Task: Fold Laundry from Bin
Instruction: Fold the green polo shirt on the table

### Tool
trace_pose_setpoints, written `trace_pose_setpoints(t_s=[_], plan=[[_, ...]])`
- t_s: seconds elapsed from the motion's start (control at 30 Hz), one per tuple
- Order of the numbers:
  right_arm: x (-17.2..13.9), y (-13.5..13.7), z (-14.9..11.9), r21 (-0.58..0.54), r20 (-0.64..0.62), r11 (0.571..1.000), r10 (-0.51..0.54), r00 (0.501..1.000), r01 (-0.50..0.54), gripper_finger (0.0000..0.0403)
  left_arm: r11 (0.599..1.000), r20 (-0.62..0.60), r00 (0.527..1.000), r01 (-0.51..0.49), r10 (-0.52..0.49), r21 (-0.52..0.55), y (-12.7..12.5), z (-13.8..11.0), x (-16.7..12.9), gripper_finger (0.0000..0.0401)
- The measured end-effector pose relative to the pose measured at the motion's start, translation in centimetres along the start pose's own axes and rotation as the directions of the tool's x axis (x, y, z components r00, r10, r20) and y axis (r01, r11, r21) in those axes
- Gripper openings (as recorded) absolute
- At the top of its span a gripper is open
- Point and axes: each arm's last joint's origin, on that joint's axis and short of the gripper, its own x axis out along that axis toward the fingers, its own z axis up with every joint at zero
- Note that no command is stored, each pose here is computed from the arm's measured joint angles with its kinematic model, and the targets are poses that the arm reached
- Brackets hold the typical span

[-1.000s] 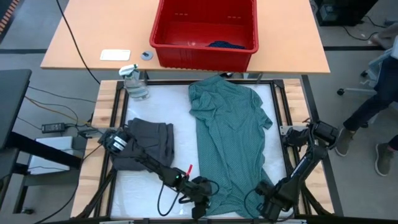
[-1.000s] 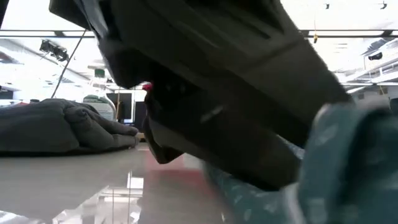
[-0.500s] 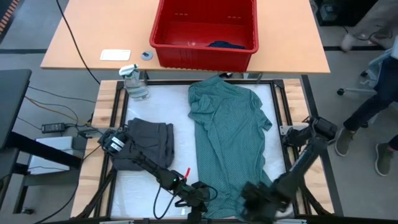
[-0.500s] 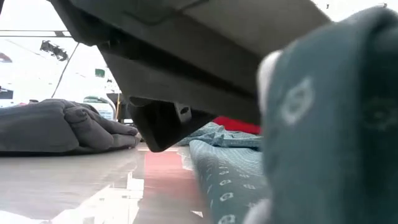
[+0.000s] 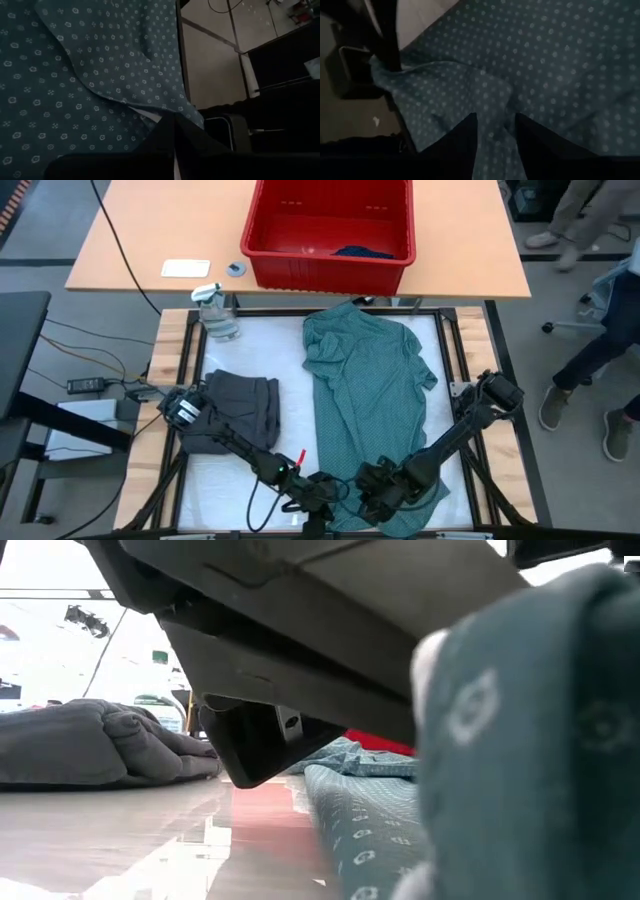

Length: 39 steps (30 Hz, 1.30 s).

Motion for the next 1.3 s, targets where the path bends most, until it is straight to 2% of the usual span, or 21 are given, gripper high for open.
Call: trace_pose_setpoints(t_s=[0.33, 0.53, 0.77, 0.93, 1.07, 1.3], plan=[[2.0, -0.4, 0.7, -0.009, -0.068, 1.0, 0.021, 0.997, -0.022, 0.0106, 1.0, 0.0, 1.0, -0.002, 0.002, 0.008, 0.0, 0.0, 0.0, 0.0001], [2.2, -0.1, 0.7, -0.014, -0.086, 0.999, 0.051, 0.995, -0.052, 0.0016, 1.0, 0.0, 1.0, -0.003, 0.003, 0.0, 0.1, 0.0, 0.0, 0.0001], [0.5, 0.8, 0.3, 0.013, -0.073, 0.993, 0.12, 0.99, -0.119, 0.0006, 1.0, 0.002, 1.0, 0.009, -0.009, 0.004, -0.4, 0.1, -0.4, 0.0], [-1.0, 2.0, -1.9, 0.014, -0.136, 0.981, 0.193, 0.972, -0.192, 0.0008, 0.991, -0.019, 0.992, 0.122, -0.121, 0.054, -2.6, 0.1, -1.4, 0.0], [-0.5, 2.0, -3.6, -0.002, -0.172, 0.988, 0.15, 0.974, -0.153, 0.0016, 0.983, -0.021, 0.986, 0.167, -0.166, 0.081, -3.4, -0.4, -1.4, 0.0], [-1.2, 2.0, -3.7, 0.055, -0.125, 0.99, 0.138, 0.982, -0.132, 0.0103, 0.989, -0.02, 0.989, 0.145, -0.144, 0.043, -3.2, 0.1, -1.9, 0.0]])
